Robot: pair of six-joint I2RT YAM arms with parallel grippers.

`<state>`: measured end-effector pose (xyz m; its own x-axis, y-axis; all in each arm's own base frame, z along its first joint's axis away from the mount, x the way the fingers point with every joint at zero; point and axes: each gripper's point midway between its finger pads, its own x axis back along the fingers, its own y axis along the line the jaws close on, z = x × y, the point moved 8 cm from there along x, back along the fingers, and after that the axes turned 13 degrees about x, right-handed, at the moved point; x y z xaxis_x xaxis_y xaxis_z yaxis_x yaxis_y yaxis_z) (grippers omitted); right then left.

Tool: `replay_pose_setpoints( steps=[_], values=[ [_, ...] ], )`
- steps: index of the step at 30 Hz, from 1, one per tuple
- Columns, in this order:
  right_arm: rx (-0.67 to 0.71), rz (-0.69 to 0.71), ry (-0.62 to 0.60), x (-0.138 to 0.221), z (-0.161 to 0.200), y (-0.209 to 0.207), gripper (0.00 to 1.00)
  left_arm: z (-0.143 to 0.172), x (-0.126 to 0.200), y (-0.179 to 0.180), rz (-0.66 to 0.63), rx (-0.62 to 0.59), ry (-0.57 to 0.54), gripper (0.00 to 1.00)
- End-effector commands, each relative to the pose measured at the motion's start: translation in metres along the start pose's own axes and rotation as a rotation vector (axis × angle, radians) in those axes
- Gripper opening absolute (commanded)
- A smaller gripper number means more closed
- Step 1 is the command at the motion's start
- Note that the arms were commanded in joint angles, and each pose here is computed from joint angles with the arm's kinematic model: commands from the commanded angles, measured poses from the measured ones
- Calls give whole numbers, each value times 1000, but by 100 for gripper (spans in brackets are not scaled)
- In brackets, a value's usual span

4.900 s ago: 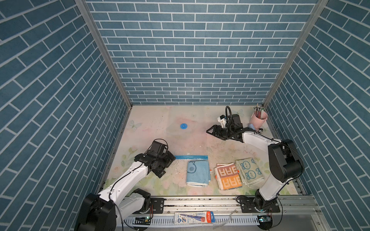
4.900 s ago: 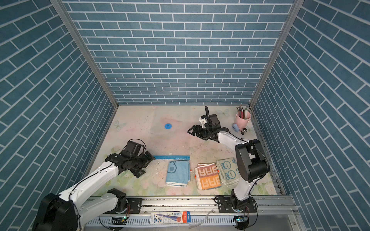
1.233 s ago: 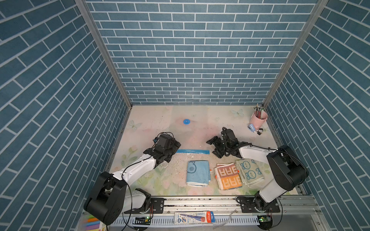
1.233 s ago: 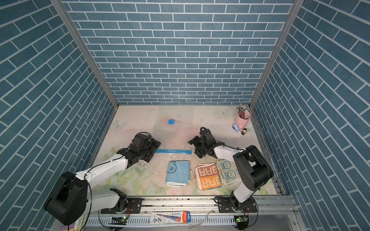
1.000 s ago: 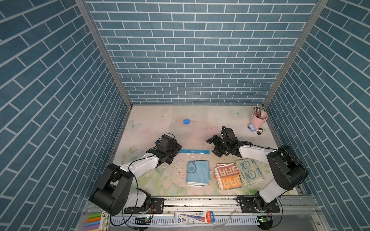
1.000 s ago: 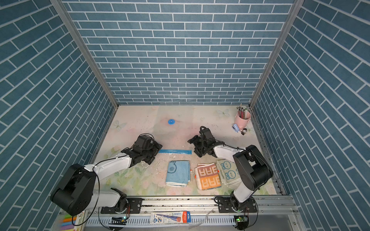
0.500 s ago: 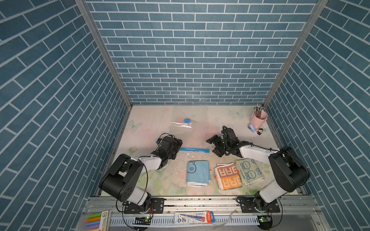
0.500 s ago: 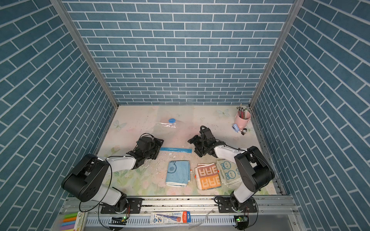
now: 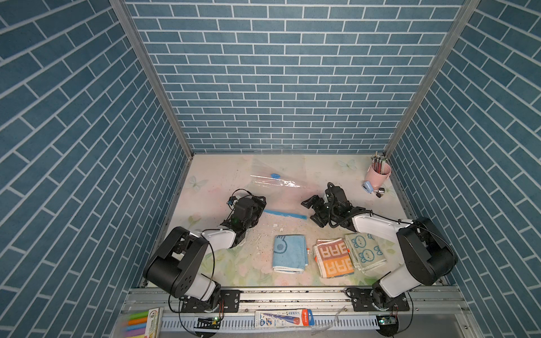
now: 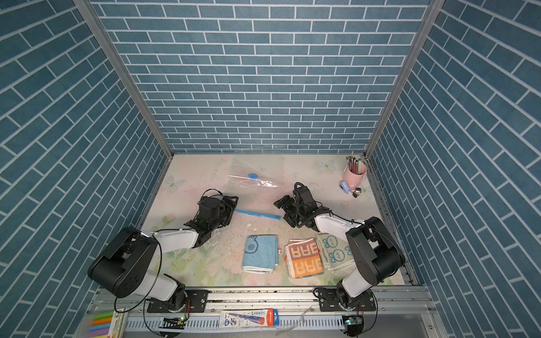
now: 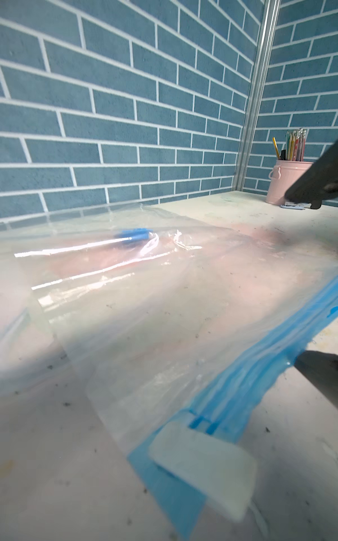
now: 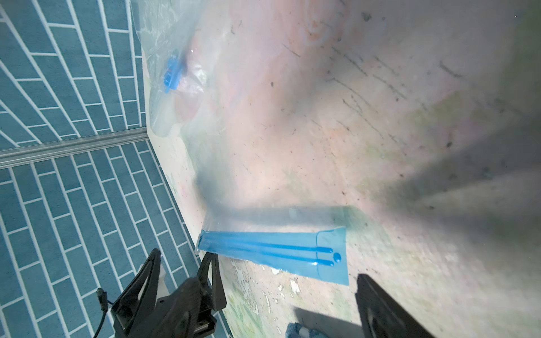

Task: Place the folded towel into the vacuum bag
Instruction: Pick up the vacuum bag from the center of the board.

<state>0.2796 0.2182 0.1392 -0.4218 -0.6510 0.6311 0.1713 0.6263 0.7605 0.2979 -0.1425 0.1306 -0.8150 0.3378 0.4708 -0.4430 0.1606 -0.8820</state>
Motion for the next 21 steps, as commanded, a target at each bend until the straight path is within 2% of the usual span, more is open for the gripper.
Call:
replay_pose_setpoints(
  steps=[1, 13, 21],
  values=[
    [19, -28, -31, 6, -2, 5, 85, 0, 0, -14, 42, -33, -18, 79],
    [-72, 18, -24, 2, 7, -19, 85, 3, -11, -15, 34, -36, -7, 78],
    [-122, -22, -12, -13, 4, -18, 81, 5, -11, -12, 23, -35, -3, 78]
  ],
)
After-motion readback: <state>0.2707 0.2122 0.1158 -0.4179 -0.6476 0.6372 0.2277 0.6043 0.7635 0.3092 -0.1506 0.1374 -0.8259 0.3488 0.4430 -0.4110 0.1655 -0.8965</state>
